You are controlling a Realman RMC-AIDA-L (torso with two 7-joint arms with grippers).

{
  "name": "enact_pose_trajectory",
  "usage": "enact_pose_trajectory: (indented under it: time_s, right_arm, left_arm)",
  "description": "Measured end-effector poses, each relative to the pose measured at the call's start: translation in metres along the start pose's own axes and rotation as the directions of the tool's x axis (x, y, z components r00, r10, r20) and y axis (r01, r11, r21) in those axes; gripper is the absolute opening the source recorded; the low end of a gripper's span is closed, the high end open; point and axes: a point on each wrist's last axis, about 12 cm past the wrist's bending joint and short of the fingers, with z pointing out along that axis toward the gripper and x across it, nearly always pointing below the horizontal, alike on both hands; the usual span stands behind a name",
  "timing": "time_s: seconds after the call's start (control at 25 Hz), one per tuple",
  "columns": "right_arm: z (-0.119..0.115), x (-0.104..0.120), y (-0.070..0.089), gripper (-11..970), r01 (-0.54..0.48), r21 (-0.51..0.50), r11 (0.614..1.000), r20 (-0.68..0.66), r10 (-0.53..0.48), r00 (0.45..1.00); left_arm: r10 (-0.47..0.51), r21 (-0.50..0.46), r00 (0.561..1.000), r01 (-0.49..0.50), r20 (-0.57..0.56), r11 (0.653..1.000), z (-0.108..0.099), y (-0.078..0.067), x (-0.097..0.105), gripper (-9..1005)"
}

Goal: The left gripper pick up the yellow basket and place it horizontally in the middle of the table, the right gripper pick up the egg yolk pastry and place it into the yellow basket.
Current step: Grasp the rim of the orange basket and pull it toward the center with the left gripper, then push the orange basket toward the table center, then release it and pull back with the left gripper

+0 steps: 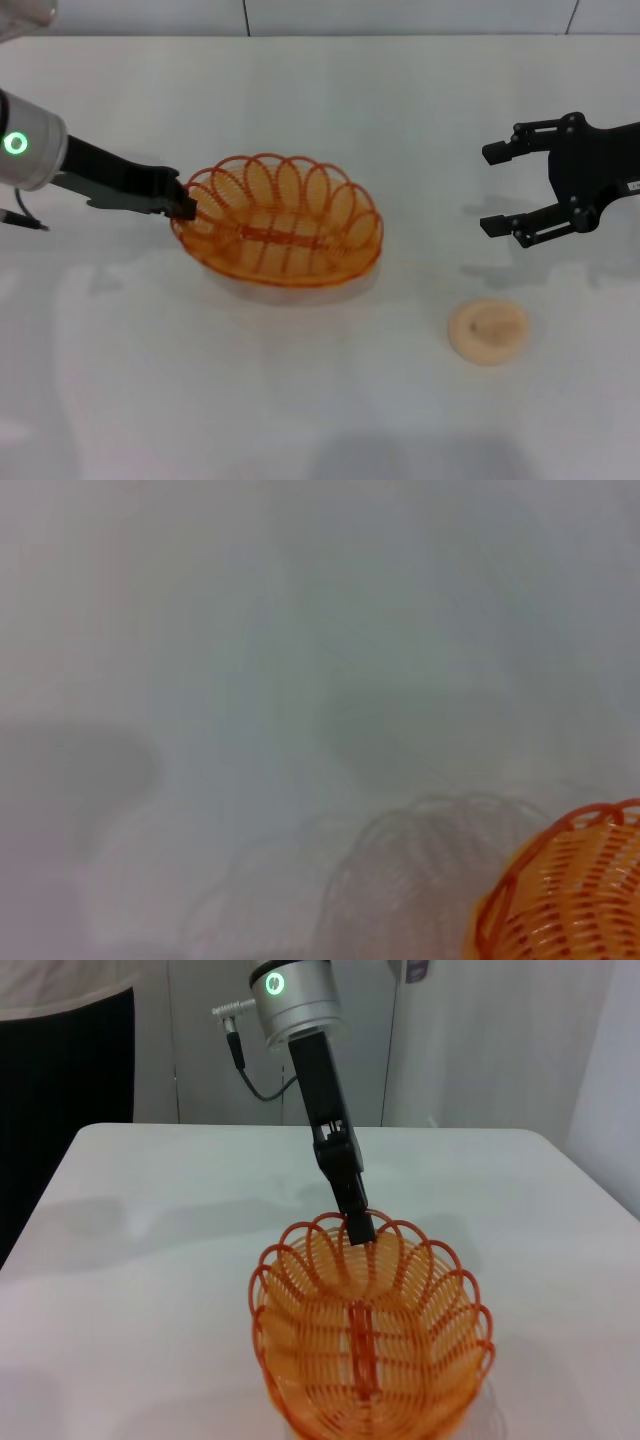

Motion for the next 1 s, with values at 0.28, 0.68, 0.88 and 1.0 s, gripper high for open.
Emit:
enact_pose_trajectory:
  time_s: [0.28,0.68,0.88,1.0]
  right_arm:
    - [-0.003,0.004,0.001,774,0.018,0.010,1.000,-0.006,-0.018,1.000]
    - [-0.008,0.007,0.002,769,0.035,0.023,0.999,-0.017,-0.035,0.999]
    - [-0.008,0.006,0.001,766,0.043,0.023,0.999,-0.017,-0.043,0.999]
    - [-0.009,0.006,0.001,764,0.045,0.027,0.999,-0.019,-0.045,0.999]
  left_arm:
    - [-0.126,0.066,0.991,0.129,-0.043,0.989,0.022,-0.014,-0.005,73]
    - [-0.137,0.047,0.989,0.140,-0.050,0.989,0.047,-0.031,-0.022,86]
    - [-0.117,0.026,0.991,0.118,-0.064,0.993,0.057,-0.043,-0.031,93]
    - [-0.113,0.030,0.990,0.115,-0.080,0.993,0.061,-0.047,-0.031,97]
